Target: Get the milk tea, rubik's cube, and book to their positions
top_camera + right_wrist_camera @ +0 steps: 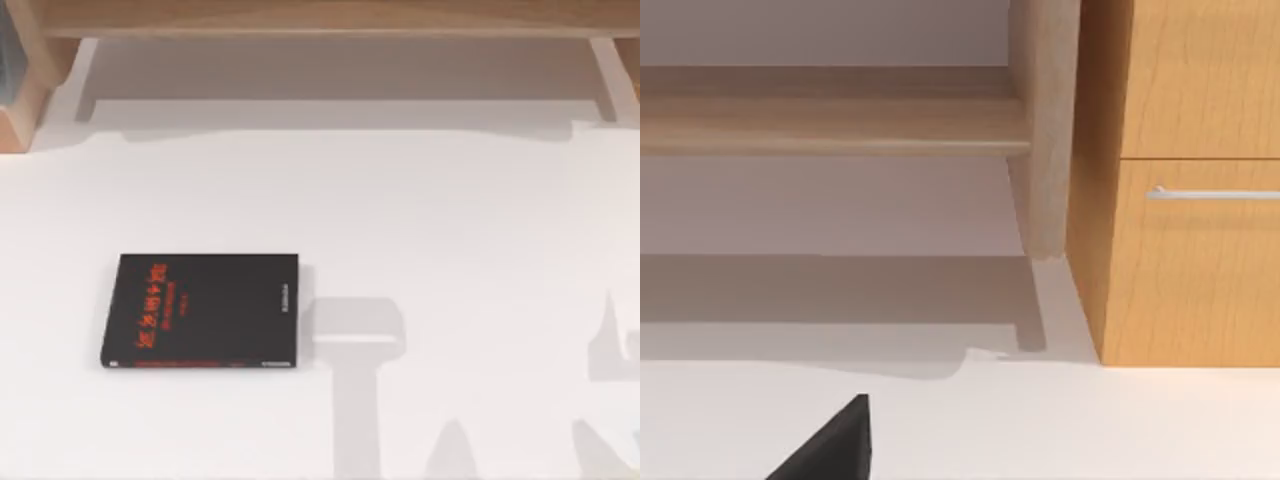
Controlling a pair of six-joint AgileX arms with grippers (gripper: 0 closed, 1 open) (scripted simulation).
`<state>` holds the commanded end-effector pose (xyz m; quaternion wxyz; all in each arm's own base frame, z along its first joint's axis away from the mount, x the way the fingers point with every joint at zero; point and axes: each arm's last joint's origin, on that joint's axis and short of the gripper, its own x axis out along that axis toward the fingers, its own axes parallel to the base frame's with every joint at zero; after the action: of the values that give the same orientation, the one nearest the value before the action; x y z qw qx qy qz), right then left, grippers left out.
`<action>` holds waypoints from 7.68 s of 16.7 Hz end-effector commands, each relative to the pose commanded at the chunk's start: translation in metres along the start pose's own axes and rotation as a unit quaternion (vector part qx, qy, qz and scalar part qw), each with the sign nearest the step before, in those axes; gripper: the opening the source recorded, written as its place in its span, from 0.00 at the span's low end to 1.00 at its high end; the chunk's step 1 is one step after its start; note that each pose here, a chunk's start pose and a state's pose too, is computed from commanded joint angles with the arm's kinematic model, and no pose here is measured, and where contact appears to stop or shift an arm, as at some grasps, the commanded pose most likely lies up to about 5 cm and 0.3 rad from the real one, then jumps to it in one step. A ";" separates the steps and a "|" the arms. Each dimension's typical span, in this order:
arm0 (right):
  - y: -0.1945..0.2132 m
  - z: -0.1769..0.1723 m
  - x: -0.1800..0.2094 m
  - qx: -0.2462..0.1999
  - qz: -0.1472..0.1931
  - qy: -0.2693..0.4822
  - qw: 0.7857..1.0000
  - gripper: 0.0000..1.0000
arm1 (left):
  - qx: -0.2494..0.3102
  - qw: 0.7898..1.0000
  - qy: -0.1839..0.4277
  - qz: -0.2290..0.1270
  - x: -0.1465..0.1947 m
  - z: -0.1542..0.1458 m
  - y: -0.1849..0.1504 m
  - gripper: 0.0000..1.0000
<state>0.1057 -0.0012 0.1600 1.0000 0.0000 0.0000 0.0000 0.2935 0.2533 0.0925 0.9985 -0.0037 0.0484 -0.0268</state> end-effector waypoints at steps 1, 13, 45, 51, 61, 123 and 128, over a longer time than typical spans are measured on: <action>0.000 0.000 0.000 0.000 0.000 0.000 1.000 1.00 | 0.000 1.000 0.000 0.000 -0.003 0.000 0.000 1.00; 0.000 0.000 0.000 0.000 0.000 0.000 1.000 1.00 | 0.001 1.000 0.000 -0.001 -0.021 0.041 -0.002 1.00; 0.000 0.000 0.000 0.000 0.000 0.000 1.000 1.00 | 0.004 0.998 -0.059 0.029 -0.180 0.056 -0.264 1.00; 0.000 0.000 0.000 0.000 0.000 0.000 1.000 1.00 | 0.004 0.998 -0.048 0.027 -0.179 0.048 -0.265 1.00; 0.006 0.022 0.012 -0.030 0.031 0.296 0.954 1.00 | 0.004 0.998 -0.048 0.027 -0.179 0.048 -0.265 1.00; 0.022 0.024 0.049 -0.087 0.087 0.701 0.703 0.00 | 0.004 0.998 -0.048 0.027 -0.179 0.048 -0.265 1.00; 0.023 0.025 0.053 -0.093 0.086 0.698 0.705 0.00 | 0.004 0.998 -0.048 0.027 -0.179 0.048 -0.265 1.00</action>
<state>0.1586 0.0221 0.1846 0.7053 -0.0927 0.6976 0.0857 0.1057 -0.0012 0.1600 1.0000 0.0000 0.0000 0.0000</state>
